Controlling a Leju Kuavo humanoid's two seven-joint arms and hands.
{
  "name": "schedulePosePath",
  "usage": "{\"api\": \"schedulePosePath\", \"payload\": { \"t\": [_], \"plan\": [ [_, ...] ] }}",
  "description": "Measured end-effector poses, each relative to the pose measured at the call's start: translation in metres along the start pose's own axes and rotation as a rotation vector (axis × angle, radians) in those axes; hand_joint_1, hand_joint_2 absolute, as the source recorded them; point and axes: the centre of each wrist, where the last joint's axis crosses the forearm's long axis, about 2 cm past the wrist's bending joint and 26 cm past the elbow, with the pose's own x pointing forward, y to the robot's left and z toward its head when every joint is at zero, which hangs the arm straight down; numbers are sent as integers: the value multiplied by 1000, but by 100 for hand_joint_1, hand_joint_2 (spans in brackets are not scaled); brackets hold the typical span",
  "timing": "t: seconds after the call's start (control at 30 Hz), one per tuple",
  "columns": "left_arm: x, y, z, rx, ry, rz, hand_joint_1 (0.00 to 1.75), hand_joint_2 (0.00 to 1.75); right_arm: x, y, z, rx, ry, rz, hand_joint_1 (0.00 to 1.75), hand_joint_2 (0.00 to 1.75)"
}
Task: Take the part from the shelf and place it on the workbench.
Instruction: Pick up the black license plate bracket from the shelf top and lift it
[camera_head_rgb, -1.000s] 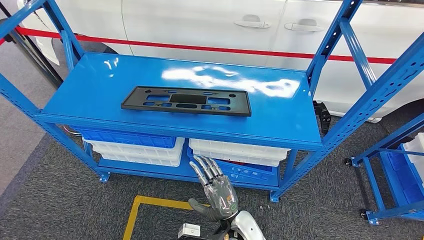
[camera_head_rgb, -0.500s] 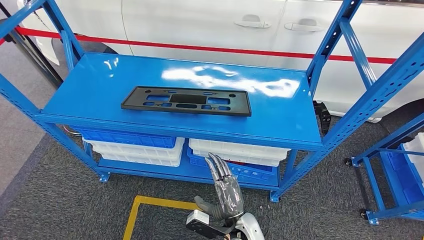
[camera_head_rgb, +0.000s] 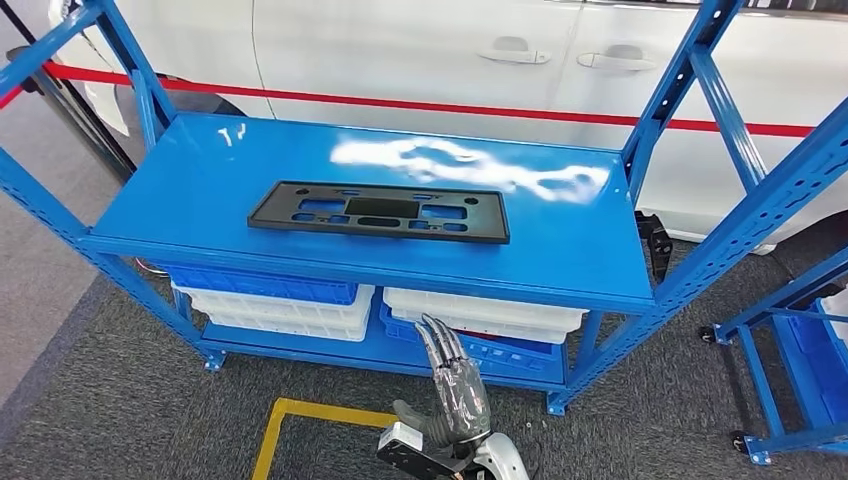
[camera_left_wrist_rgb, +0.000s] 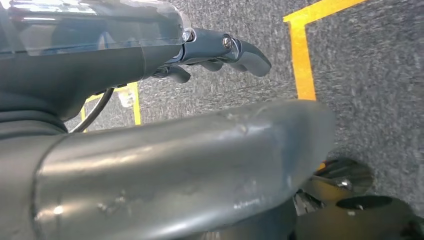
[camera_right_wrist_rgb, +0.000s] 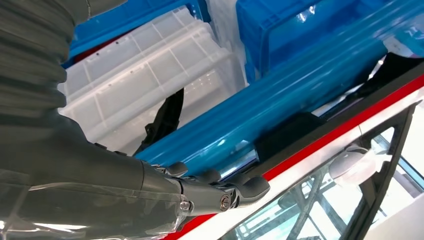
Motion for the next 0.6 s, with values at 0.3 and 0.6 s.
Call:
{"api": "schedulePosePath", "payload": {
  "t": [0.3,0.6],
  "plan": [
    [4,1,-1,-5,1,-7,0,0,1,2,2,7,6,-7,0,175],
    [1,0,0,-20,23,-24,0,0,1,2,2,3,-13,-16,0,175]
  ]
}}
